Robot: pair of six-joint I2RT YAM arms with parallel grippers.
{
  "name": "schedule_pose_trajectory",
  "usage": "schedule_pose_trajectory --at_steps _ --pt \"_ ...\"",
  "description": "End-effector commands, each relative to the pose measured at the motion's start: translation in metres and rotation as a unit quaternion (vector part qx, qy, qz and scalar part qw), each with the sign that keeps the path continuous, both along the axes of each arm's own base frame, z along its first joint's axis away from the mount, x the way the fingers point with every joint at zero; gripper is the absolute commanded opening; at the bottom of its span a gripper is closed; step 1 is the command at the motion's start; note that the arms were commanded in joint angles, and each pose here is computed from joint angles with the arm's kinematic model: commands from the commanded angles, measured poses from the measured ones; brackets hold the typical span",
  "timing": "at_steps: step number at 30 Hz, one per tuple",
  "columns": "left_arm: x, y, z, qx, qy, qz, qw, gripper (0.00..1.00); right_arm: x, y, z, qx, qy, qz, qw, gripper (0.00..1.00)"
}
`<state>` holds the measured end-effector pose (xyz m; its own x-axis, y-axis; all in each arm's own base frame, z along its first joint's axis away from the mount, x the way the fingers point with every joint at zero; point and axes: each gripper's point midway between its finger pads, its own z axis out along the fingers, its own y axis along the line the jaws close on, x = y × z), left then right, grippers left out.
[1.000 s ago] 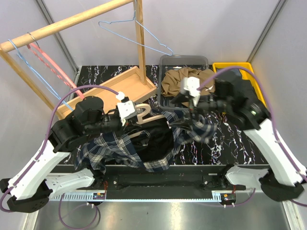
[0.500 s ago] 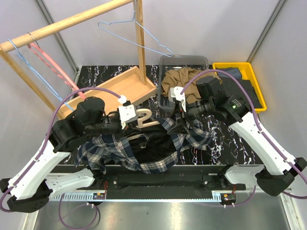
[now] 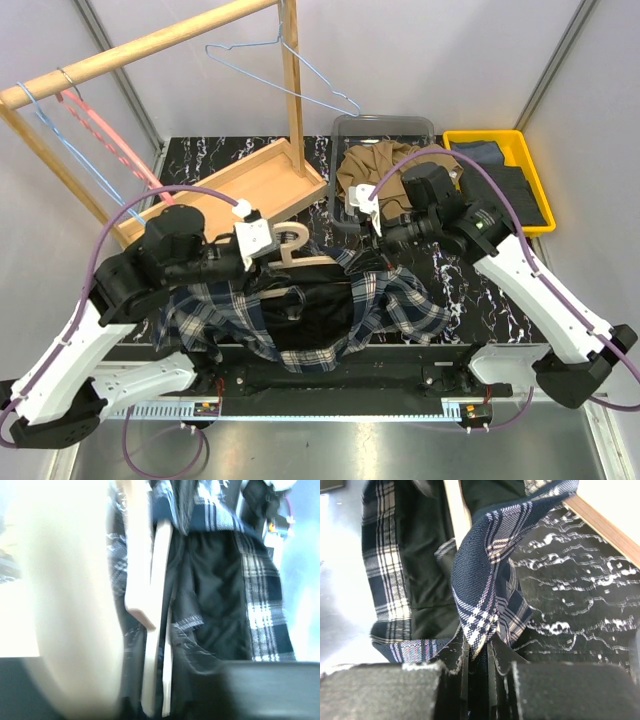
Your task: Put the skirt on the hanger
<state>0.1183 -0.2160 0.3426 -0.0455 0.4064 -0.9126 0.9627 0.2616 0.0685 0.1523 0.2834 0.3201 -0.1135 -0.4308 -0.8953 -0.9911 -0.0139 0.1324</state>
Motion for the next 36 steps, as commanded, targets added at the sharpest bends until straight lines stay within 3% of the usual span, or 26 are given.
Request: schedule_pose_trajectory --at_steps 1,2,5,7,13,17,19,25,30,36 --pt "0.011 0.003 0.066 -0.100 -0.086 0.039 0.990 0.62 0.009 -0.002 0.026 0.046 -0.055 -0.041 0.997 0.00" --pt "0.019 0.006 0.066 -0.098 -0.089 0.064 0.989 0.75 0.006 -0.005 0.033 0.057 -0.067 -0.041 0.995 0.00" --pt "0.043 0.020 0.066 -0.100 -0.098 0.148 0.979 0.95 0.001 -0.010 0.044 0.073 -0.090 -0.041 0.992 0.00" --pt "0.058 0.028 0.067 -0.104 -0.098 0.201 0.969 0.99 0.006 -0.012 0.048 0.076 -0.100 -0.057 0.990 0.00" --pt "0.096 0.066 0.074 -0.109 -0.102 0.366 0.918 0.99 0.033 -0.015 0.068 0.098 -0.132 -0.137 0.977 0.00" --pt "0.106 0.112 0.093 -0.142 -0.119 0.485 0.855 0.99 0.062 -0.010 0.085 0.112 -0.147 -0.193 0.964 0.00" --pt "0.101 0.128 0.104 -0.173 -0.119 0.510 0.834 0.99 0.077 -0.008 0.101 0.127 -0.159 -0.220 0.954 0.00" --pt "0.079 0.155 0.123 -0.239 -0.120 0.518 0.813 0.99 0.122 0.018 0.127 0.159 -0.176 -0.253 0.938 0.00" --pt "0.070 0.168 0.123 -0.251 -0.119 0.524 0.805 0.99 0.165 0.039 0.145 0.185 -0.186 -0.291 0.920 0.00" --pt "0.064 0.190 0.118 -0.259 -0.114 0.561 0.778 0.99 0.198 0.063 0.180 0.237 -0.198 -0.309 0.900 0.00"
